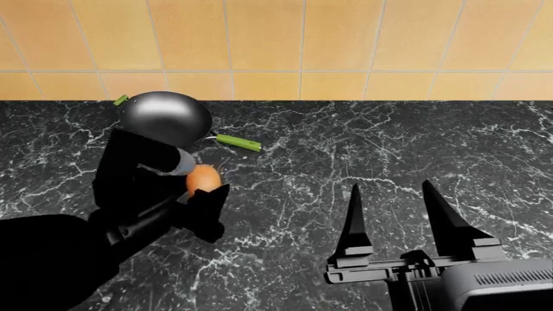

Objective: Pick the egg from the counter and place it in the cabinet.

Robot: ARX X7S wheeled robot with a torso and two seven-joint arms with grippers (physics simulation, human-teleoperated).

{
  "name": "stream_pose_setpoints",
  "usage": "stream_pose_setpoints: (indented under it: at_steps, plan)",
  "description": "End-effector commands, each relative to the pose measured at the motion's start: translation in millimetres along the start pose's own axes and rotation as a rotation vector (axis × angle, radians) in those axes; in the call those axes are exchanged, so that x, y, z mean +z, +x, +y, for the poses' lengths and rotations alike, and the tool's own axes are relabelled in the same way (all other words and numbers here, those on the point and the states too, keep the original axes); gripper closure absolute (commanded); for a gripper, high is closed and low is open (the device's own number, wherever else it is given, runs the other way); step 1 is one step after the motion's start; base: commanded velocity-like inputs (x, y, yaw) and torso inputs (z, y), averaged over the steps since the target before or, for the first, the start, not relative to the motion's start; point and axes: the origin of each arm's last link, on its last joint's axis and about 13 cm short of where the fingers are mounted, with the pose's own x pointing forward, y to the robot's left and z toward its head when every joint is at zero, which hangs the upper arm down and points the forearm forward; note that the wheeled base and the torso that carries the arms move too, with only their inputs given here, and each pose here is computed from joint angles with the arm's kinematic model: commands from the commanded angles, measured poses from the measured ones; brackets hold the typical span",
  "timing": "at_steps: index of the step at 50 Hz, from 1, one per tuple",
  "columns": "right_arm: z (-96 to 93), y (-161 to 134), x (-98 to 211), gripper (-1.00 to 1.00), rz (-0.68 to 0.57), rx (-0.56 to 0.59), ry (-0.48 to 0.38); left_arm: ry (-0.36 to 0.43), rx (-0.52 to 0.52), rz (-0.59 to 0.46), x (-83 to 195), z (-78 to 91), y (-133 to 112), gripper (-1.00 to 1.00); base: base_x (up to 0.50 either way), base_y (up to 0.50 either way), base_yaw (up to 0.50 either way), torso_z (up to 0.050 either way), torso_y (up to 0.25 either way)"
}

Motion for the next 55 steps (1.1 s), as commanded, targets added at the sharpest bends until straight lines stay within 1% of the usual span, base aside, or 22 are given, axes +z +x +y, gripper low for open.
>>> stream_pose_setpoints:
  at_steps: [1,9,13,18,24,30,36,46,55]
  plan:
    - [-0.3,2.3,0.1,-1.0,0.001,-0.002,-0.003,-0.001,-0.05,-0.056,3.5,-7.2,-38.8,1.0,0.0,0.0,0.0,0.0,0.0]
    - [0.3,3.9,-0.2,-1.0,0.003,-0.004,-0.008,-0.02,-0.09,-0.102,4.1,-13.1,-63.0,1.0,0.0,0.0,0.0,0.0,0.0]
    - [0.6,4.1,-0.2,-1.0,0.003,-0.004,-0.01,-0.04,-0.091,-0.151,8.5,-13.1,-72.5,1.0,0.0,0.0,0.0,0.0,0.0]
    - [0.7,3.8,-0.1,-1.0,0.003,-0.004,-0.012,-0.048,-0.092,-0.196,12.4,-13.8,-81.6,1.0,0.0,0.0,0.0,0.0,0.0]
    - [1.0,3.2,0.1,-1.0,0.004,-0.002,-0.012,-0.051,-0.1,-0.272,24.5,-16.6,-94.1,1.0,0.0,0.0,0.0,0.0,0.0]
    - [1.1,2.1,0.3,-1.0,0.006,0.002,-0.013,-0.046,-0.125,-0.324,39.2,-19.7,-104.1,1.0,0.0,0.0,0.0,0.0,0.0]
    - [2.0,2.5,1.7,-1.0,0.005,0.007,-0.014,-0.055,-0.158,-0.361,58.5,-19.6,-108.0,1.0,0.0,0.0,0.0,0.0,0.0]
    - [4.5,5.3,2.6,-1.0,0.006,0.016,-0.017,-0.027,-0.187,-0.414,88.7,-25.4,-114.9,1.0,0.0,0.0,0.0,0.0,0.0]
    - [6.2,5.7,4.7,-1.0,0.007,0.024,-0.017,-0.019,-0.23,-0.428,108.8,-31.4,-118.2,1.0,0.0,0.0,0.0,0.0,0.0]
